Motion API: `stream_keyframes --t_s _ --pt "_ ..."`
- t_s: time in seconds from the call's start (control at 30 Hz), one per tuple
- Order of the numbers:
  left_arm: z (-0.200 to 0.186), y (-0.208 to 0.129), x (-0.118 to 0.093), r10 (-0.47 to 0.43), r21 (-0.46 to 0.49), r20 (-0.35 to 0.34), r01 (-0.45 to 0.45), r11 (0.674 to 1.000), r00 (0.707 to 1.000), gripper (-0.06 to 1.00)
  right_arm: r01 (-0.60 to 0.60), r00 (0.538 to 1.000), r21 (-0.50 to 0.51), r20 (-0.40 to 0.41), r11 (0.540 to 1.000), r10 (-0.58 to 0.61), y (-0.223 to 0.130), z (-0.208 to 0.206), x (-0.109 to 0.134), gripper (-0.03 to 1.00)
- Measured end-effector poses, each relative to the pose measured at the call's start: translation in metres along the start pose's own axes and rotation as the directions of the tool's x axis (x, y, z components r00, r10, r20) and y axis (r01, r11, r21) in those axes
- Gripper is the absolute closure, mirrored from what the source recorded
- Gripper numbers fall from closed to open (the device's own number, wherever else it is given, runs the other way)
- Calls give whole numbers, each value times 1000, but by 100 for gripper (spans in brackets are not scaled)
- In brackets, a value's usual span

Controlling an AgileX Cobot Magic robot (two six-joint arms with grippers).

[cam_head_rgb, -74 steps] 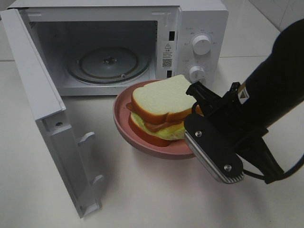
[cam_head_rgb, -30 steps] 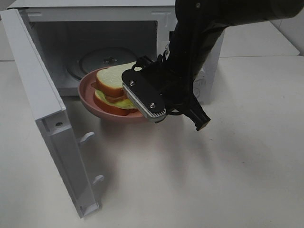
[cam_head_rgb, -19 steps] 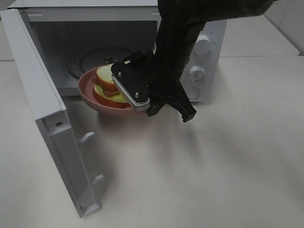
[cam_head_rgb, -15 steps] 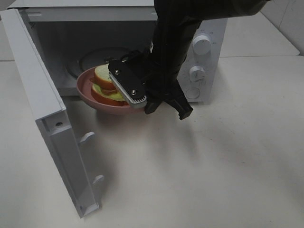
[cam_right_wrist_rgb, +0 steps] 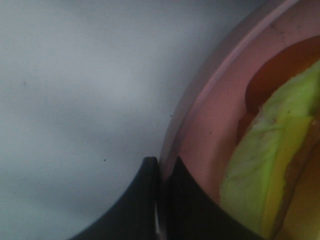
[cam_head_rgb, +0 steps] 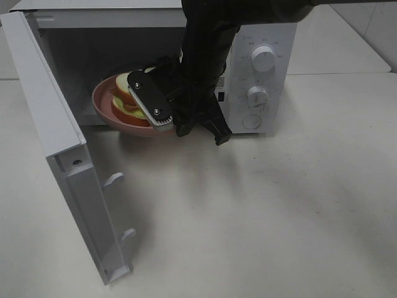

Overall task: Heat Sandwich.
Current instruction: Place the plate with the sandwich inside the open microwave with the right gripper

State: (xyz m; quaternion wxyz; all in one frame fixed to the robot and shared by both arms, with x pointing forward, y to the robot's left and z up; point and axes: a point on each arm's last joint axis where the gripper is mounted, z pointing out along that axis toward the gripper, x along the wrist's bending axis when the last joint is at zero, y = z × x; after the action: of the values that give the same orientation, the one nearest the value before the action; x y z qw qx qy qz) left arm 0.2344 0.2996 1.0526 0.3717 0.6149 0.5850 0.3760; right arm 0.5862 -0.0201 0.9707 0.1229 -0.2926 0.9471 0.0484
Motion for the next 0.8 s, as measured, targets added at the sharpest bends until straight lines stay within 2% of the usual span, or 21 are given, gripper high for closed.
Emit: stream_keyframes --t_s 0.47,0.8 --pt "0 0 0 0 0 0 0 1000 1000 -4 -49 998 33 46 998 48 0 8 -27 94" --pt "0 0 0 0 0 0 0 1000 1000 -4 -137 989 52 60 989 134 2 20 -46 94"
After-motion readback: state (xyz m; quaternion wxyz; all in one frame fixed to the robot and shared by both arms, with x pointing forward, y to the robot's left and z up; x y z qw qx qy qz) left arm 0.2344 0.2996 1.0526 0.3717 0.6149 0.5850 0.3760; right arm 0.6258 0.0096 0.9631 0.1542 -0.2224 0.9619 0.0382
